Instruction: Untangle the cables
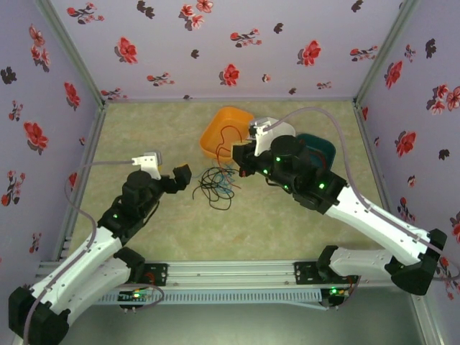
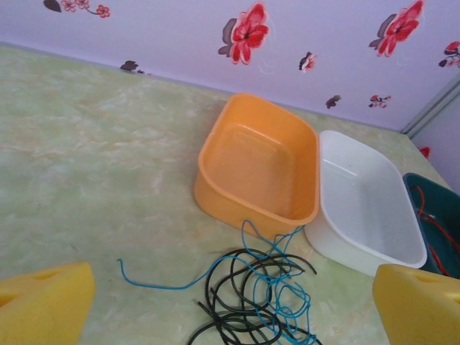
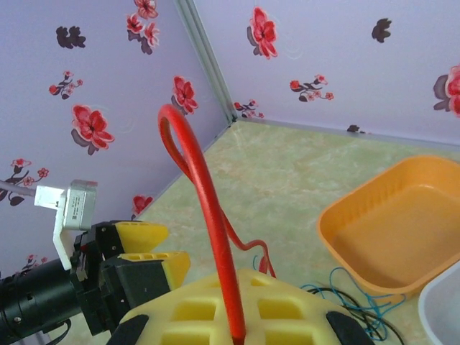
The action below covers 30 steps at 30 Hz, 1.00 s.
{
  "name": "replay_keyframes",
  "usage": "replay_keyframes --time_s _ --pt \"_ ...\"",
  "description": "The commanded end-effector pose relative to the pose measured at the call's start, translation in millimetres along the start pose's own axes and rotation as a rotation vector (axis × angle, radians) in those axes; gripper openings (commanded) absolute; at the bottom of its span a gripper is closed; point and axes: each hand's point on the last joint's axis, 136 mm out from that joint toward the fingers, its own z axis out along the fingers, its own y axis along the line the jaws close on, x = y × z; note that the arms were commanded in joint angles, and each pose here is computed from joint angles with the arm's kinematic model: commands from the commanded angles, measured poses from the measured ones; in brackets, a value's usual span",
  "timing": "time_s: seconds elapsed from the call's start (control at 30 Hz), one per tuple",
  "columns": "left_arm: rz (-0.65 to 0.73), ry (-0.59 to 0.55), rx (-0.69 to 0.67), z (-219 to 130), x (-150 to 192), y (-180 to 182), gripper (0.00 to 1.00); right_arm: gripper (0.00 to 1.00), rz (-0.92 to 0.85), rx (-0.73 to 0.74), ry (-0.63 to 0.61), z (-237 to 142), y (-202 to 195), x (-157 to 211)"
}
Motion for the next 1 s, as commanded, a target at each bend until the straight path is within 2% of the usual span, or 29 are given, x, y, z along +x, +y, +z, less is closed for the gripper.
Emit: replay_keyframes --time_s 0.0,0.6,0.97 --pt "-0.013 -0.01 -0.065 -3 2 15 1.0 0.0 -0.044 0.034 -0.091 -27 -2 -36" --pt "-0.027 -0.011 -0.149 -2 5 32 1.0 0.0 -0.087 0.34 -0.172 -81 -47 -102" --pt "-0.002 0.091 -0.194 13 17 33 1.0 0.0 -0.041 0.467 -0.186 -94 -79 -118"
